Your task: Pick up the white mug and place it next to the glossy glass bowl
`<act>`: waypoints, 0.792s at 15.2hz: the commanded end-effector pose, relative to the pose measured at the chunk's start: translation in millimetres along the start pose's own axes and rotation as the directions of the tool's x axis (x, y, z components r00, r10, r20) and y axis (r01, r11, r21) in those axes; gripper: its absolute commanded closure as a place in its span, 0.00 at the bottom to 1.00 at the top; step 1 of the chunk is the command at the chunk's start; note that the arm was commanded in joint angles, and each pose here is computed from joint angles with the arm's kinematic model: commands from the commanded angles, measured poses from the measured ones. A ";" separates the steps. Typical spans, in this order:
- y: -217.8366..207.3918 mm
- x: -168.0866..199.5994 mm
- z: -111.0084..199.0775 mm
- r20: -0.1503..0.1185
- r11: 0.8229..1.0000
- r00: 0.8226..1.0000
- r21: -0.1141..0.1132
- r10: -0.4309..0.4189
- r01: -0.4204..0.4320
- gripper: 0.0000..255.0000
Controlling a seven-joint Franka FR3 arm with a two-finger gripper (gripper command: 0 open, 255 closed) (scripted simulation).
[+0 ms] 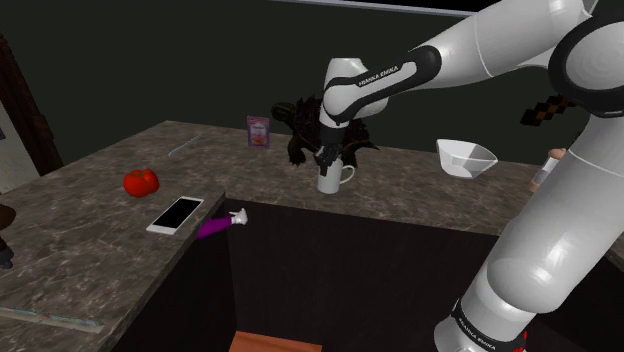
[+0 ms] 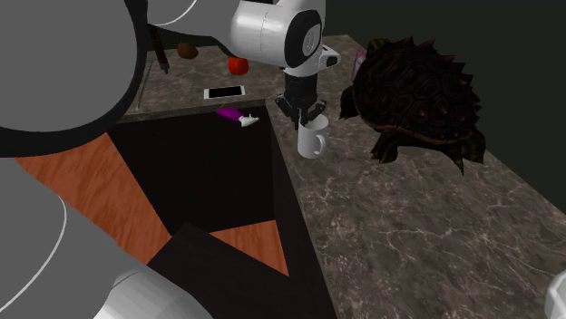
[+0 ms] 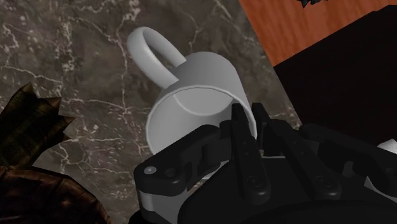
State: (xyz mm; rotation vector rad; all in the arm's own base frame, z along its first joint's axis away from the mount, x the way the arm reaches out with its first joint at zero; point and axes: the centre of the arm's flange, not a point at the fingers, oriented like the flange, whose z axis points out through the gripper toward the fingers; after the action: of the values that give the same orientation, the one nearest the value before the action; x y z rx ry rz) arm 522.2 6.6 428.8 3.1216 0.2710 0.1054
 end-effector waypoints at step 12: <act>1.1 4.0 -67.9 0.000 1.000 1.000 0.000 0.000 0.000 1.00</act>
State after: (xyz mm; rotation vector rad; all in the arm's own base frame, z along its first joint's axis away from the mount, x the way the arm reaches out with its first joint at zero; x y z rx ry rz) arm 522.4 5.9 492.3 3.1216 0.2711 0.1056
